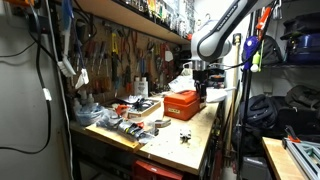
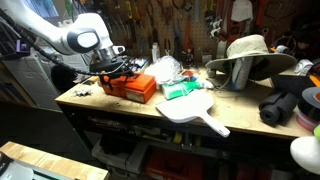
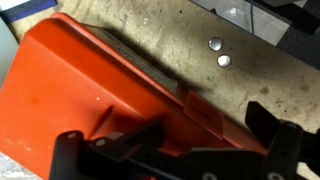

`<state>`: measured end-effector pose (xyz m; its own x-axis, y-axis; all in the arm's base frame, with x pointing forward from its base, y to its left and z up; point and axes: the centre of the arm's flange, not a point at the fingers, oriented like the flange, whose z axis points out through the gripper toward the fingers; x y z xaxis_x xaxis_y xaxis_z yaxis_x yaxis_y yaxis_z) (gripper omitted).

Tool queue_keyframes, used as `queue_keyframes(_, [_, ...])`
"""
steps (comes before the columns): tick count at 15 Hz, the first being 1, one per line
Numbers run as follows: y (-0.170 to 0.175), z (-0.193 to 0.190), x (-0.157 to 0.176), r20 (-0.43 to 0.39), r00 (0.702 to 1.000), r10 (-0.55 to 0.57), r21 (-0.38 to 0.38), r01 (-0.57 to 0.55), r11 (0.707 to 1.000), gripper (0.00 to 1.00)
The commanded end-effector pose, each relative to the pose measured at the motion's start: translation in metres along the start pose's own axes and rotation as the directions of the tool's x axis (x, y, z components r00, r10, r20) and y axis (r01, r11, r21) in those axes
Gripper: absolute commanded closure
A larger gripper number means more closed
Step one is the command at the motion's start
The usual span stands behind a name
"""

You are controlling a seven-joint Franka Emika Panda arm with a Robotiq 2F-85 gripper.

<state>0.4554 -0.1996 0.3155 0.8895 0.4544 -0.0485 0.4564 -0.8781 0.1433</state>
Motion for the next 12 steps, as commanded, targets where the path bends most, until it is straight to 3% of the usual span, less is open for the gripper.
queue_keyframes(1, [0.008, 0.022, -0.004, 0.040, 0.996, -0.082, -0.061, 0.084, 0.995, 0.00])
queue_keyframes(7, [0.007, 0.029, 0.005, 0.079, 0.973, -0.219, -0.185, 0.230, 0.955, 0.00])
queue_keyframes(12, [0.003, 0.030, 0.012, 0.073, 0.972, -0.225, -0.216, 0.235, 0.948, 0.00])
